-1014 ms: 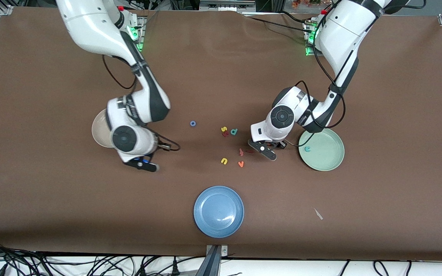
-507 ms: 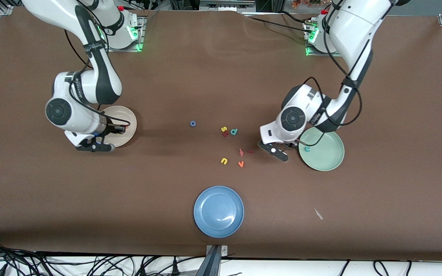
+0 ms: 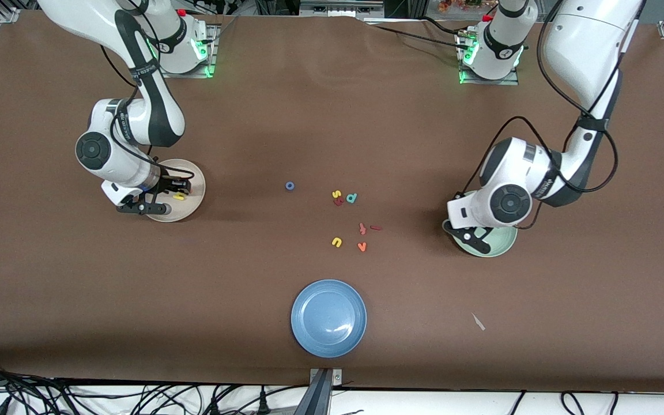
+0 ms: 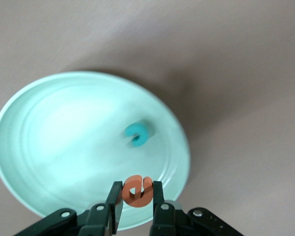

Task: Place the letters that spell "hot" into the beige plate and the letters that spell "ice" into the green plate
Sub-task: 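Carry the yellow 4 to the cream plate while the left gripper carries orange e, then release the orange e on the green plate while the right gripper reaches blue o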

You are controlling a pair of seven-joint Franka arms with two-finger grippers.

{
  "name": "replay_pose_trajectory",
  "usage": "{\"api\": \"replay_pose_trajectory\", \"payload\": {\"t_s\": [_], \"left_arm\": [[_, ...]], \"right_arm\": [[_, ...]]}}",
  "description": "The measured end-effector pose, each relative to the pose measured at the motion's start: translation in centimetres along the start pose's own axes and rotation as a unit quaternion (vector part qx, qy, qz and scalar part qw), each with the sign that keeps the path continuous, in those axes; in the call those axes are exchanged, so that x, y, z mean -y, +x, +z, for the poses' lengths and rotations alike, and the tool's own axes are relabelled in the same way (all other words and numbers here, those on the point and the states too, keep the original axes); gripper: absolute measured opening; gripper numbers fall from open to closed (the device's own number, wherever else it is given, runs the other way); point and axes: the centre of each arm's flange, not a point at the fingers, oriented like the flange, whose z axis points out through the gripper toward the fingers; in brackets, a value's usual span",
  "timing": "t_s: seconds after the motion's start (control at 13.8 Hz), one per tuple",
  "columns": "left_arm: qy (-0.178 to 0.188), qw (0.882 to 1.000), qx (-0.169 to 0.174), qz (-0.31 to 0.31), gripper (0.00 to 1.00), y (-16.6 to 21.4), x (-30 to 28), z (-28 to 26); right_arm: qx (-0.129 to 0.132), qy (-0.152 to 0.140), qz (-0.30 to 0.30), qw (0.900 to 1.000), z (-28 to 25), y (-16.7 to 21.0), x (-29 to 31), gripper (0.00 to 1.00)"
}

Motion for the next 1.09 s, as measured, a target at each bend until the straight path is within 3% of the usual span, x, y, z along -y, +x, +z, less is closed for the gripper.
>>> {"api": "replay_pose_trajectory", "payload": {"t_s": [0.22, 0.29, 0.51, 0.8, 1.09], "left_arm": [[-0.01, 1.0, 0.012, 0.005, 0.26, -1.0, 1.5, 1.4], [-0.01, 1.0, 0.013, 0.008, 0.3, -0.9, 1.2, 1.6], [-0.006, 1.0, 0.007, 0.024, 0.58, -0.2, -0.6, 0.9], [0.001, 0.999, -0.025, 0.043, 0.99, 1.0, -4.1, -2.8], [0.002, 0.996, -0.057, 0.07, 1.0, 2.8, -9.7, -6.1]], "right_arm": [[0.003, 0.014, 0.05, 0.999, -2.4, 0.1, 5.6, 0.99], [0.0, 0.019, 0.07, 0.997, -2.7, -0.3, 8.0, 1.0], [-0.02, 0.037, 0.129, 0.991, -2.0, -2.2, 14.6, 1.0], [-0.048, 0.053, 0.171, 0.983, 1.3, -3.9, 21.2, 1.0], [-0.051, 0.053, 0.18, 0.981, 3.8, -4.6, 25.7, 1.0]]}}
